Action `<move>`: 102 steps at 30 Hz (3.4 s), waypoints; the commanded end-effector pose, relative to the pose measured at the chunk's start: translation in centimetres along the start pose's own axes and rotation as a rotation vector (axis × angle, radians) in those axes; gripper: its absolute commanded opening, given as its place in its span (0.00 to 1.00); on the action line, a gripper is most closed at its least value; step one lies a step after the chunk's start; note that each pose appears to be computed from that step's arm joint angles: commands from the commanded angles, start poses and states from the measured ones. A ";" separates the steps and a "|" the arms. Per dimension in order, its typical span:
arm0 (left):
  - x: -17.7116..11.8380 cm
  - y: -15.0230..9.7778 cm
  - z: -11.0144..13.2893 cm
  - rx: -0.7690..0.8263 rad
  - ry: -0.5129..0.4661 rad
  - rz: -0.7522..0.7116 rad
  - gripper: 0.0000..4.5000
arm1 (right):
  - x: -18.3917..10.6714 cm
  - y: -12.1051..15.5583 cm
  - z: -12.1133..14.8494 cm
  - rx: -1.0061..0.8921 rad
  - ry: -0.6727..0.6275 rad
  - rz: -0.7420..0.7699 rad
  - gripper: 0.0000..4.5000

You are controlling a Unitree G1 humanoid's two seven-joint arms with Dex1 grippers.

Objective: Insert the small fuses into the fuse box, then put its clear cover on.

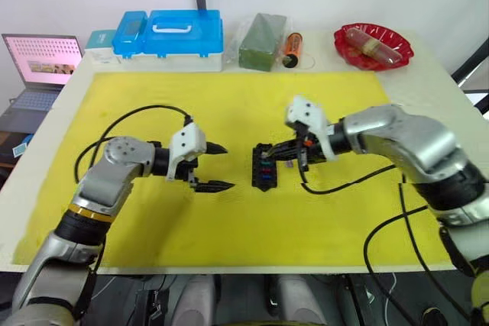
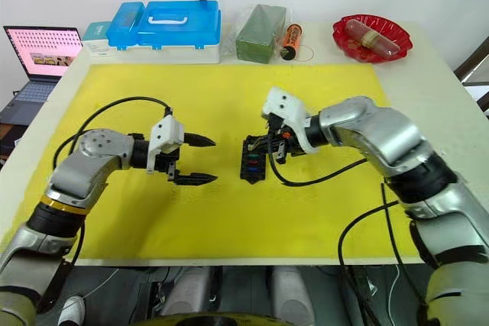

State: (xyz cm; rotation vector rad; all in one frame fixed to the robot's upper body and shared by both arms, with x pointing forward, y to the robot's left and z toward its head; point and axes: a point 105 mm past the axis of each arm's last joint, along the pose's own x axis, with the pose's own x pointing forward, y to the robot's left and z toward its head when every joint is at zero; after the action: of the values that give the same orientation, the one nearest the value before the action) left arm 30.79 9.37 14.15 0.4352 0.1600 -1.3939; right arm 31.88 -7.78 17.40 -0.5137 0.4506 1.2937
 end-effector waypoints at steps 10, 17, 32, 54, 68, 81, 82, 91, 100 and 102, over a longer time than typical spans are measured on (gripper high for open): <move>0.9 0.7 1.0 0.060 -0.013 -0.037 1.00 | -0.7 -2.1 1.3 -0.065 0.007 -0.012 0.01; 1.2 0.7 1.1 0.063 -0.023 -0.039 1.00 | -1.1 -2.7 1.3 -0.070 0.021 -0.018 0.01; 1.1 0.4 0.9 0.060 -0.023 -0.031 1.00 | -0.8 -2.6 0.8 -0.063 0.047 0.022 0.01; 1.5 0.3 1.1 0.064 -0.033 -0.017 1.00 | 1.3 -2.8 -1.6 -0.089 0.171 0.041 0.01; 1.6 0.2 1.0 0.059 -0.036 -0.007 1.00 | 0.6 -2.9 -0.5 -0.073 0.115 0.031 0.30; 1.6 0.2 0.9 0.050 -0.039 -0.002 1.00 | -0.8 -2.0 1.8 -0.071 0.007 0.009 0.26; 1.6 0.3 0.9 0.050 -0.038 -0.001 1.00 | -0.8 -2.0 1.8 -0.072 0.001 0.005 0.21; 1.3 0.5 0.9 0.052 -0.030 0.003 1.00 | 0.4 -2.1 0.0 0.012 -0.067 -0.038 0.01; 1.2 0.6 1.0 0.053 -0.028 0.000 1.00 | 1.2 -2.0 -3.1 0.078 -0.010 -0.051 0.01; 1.2 0.5 1.0 0.053 -0.028 -0.001 1.00 | 1.4 -1.8 -4.3 0.107 0.017 -0.043 0.01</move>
State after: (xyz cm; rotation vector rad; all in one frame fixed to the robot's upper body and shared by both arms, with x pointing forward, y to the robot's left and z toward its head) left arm 31.29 7.94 13.39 0.4367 0.1456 -1.4094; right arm 34.07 -8.72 15.43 -0.4471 0.4289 1.2381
